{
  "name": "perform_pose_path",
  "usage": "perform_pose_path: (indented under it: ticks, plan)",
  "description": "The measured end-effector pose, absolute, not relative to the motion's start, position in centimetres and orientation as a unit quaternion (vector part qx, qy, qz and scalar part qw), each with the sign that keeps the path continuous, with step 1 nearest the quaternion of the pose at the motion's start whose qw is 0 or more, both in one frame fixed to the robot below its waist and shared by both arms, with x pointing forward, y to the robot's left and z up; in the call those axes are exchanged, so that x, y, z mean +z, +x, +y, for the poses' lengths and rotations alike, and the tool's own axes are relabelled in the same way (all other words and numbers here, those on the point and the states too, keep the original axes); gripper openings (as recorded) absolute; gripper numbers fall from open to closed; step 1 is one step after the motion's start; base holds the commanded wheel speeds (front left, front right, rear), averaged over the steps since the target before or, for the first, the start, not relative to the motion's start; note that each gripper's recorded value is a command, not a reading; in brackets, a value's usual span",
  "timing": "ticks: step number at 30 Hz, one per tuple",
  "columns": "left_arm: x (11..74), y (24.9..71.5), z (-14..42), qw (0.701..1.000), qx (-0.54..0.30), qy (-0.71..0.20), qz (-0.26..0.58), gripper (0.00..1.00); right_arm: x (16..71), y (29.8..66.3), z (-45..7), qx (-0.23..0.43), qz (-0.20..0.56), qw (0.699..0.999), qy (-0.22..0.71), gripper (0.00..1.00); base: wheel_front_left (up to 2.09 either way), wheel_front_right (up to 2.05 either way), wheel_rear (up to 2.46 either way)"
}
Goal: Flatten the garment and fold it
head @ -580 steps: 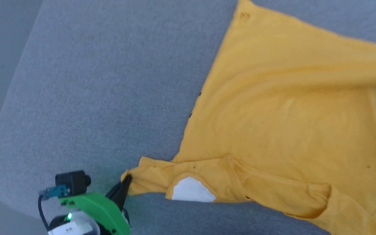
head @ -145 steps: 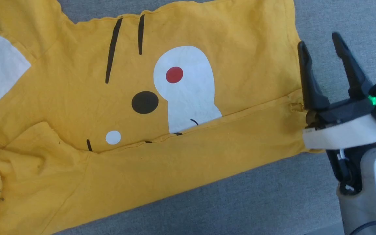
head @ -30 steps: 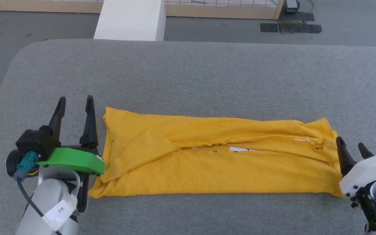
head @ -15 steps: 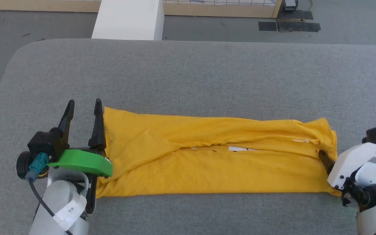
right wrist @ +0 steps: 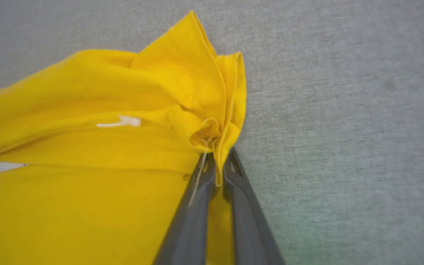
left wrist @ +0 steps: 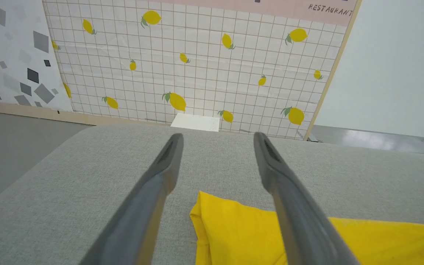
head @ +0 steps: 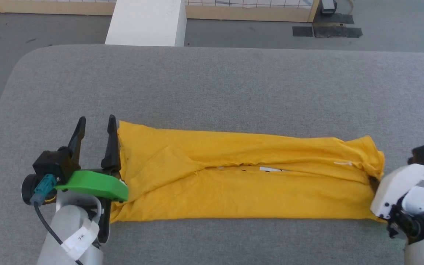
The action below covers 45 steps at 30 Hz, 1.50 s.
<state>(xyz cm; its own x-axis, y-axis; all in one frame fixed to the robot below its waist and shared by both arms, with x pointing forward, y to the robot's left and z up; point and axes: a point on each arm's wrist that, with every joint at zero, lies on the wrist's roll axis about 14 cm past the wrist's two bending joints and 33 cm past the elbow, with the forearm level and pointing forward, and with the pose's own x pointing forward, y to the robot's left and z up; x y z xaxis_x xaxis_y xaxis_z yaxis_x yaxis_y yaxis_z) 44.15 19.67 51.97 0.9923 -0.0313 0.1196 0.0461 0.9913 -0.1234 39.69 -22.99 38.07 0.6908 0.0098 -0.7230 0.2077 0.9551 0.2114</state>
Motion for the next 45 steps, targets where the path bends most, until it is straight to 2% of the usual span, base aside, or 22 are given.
perform_pose_path:
  ticks: [11, 16, 20, 27, 33, 39, 45]
  plan:
    - [51.7, 44.3, 19.1, 0.996, -0.028, -0.059, -0.055, 1.0, 41.1, 36.9, -33.7, -0.215, 0.33, 0.917, 0.067, 0.0, 0.0, 0.0, 0.0]
    - [51.4, 44.5, 18.8, 0.996, -0.033, -0.058, -0.052, 1.0, 41.8, 36.3, -35.9, -0.239, 0.323, 0.915, 0.04, 0.0, 0.0, 0.0, 0.0]
    - [51.4, 44.4, 18.8, 0.996, -0.035, -0.057, -0.052, 1.0, 42.7, 37.2, -35.3, -0.223, 0.313, 0.923, 0.02, 0.0, 0.0, 0.0, 0.0]
    - [51.8, 44.0, 19.0, 0.996, -0.032, -0.059, -0.057, 1.0, 46.8, 39.6, -27.9, -0.104, 0.28, 0.954, 0.0, 0.0, 0.0, 0.0, 0.0]
    - [51.8, 43.7, 19.4, 0.996, -0.026, -0.058, -0.055, 1.0, 51.5, 39.7, -18.2, 0.042, 0.255, 0.966, -0.027, 0.0, 0.0, 0.0, 0.0]
    - [51.3, 43.6, 19.6, 0.997, -0.024, -0.06, -0.049, 1.0, 52.6, 39.9, -10.0, 0.168, 0.241, 0.954, -0.06, 0.0, 0.0, 0.0, 0.0]
    - [50.5, 43.8, 19.9, 0.997, -0.017, -0.062, -0.039, 1.0, 50.9, 40.9, -2.8, 0.272, 0.245, 0.927, -0.085, 0.0, 0.0, 0.0, 0.0]
